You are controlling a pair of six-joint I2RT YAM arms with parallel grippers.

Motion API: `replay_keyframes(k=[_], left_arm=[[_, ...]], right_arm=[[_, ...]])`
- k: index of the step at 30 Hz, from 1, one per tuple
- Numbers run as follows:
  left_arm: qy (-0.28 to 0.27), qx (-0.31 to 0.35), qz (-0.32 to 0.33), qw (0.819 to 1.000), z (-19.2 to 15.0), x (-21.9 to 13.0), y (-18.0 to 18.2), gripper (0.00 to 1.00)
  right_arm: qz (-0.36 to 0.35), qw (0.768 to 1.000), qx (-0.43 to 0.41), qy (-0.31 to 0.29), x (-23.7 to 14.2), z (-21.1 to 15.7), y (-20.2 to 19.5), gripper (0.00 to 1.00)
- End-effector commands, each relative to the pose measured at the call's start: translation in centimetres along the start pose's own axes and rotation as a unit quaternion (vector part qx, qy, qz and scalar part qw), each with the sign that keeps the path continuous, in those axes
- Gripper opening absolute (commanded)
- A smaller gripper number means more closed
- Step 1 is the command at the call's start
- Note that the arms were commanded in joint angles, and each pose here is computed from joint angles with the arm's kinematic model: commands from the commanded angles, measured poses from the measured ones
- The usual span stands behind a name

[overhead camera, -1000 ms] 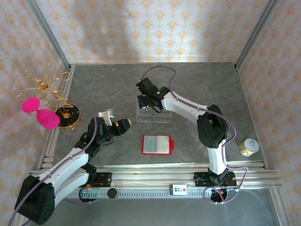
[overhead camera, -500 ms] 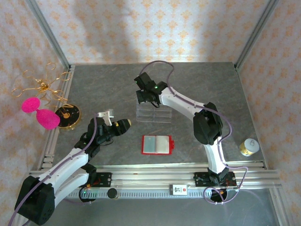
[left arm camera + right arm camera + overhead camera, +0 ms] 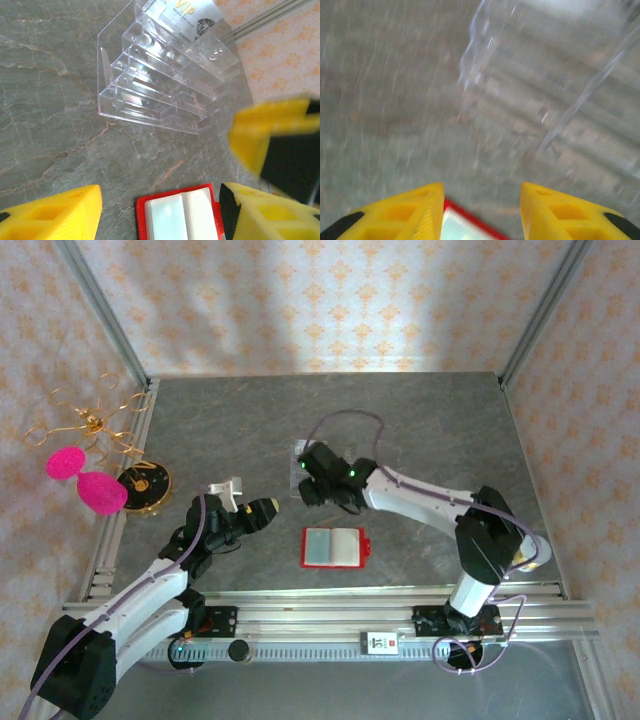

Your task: Take the credit cards out of the card holder

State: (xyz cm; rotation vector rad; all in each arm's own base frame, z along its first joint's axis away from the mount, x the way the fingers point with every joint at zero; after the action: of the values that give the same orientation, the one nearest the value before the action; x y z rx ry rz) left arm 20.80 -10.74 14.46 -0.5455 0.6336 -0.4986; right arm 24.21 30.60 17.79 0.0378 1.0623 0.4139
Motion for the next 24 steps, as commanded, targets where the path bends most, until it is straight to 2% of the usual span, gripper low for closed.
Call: replay_keyframes(k=[1,6,14,18,20,24], left_arm=[[-0.004,-0.004,-0.012,1.000,-0.3,0.0,0.0,0.63],[0.001,-0.012,-0.012,1.000,-0.7,0.2,0.3,0.61],[0.015,-0.009,-0.014,1.000,-1.5,0.6,-0.3,0.58],[0.024,-0.007,-0.015,1.000,-2.0,0.8,-0.6,0.57],[0.029,-0.006,-0.013,0.999,-2.2,0.9,-0.6,0.56],[0.035,-0.003,-0.017,0.999,-2.5,1.1,-0.9,0.54]], right_arm=[[-0.003,1.000,-0.007,0.027,1.3,-4.1,0.4,0.44],[-0.019,0.999,-0.027,0.029,2.2,-7.0,0.7,0.45],[-0.060,0.995,-0.063,0.037,3.6,-9.3,0.6,0.48],[-0.075,0.993,-0.069,0.056,4.7,-10.9,-0.2,0.46],[-0.072,0.993,-0.069,0.062,5.0,-11.4,-0.5,0.40],[-0.063,0.995,-0.065,0.051,5.3,-11.2,-0.1,0.09]])
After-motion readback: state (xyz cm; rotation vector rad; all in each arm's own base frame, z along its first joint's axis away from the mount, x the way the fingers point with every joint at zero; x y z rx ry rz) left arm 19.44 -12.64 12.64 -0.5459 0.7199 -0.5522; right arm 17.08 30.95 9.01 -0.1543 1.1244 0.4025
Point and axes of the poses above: each hand's point on the last joint's axis, 136 mm out from that joint toward the fingers, its own x axis out along the fingers, its own y axis along the line the jaws close on, z = x × y, the point moved 7 cm from there along -x, back along the fingers, and after that the axes turned 13 degrees about x, right-handed, at the moved point
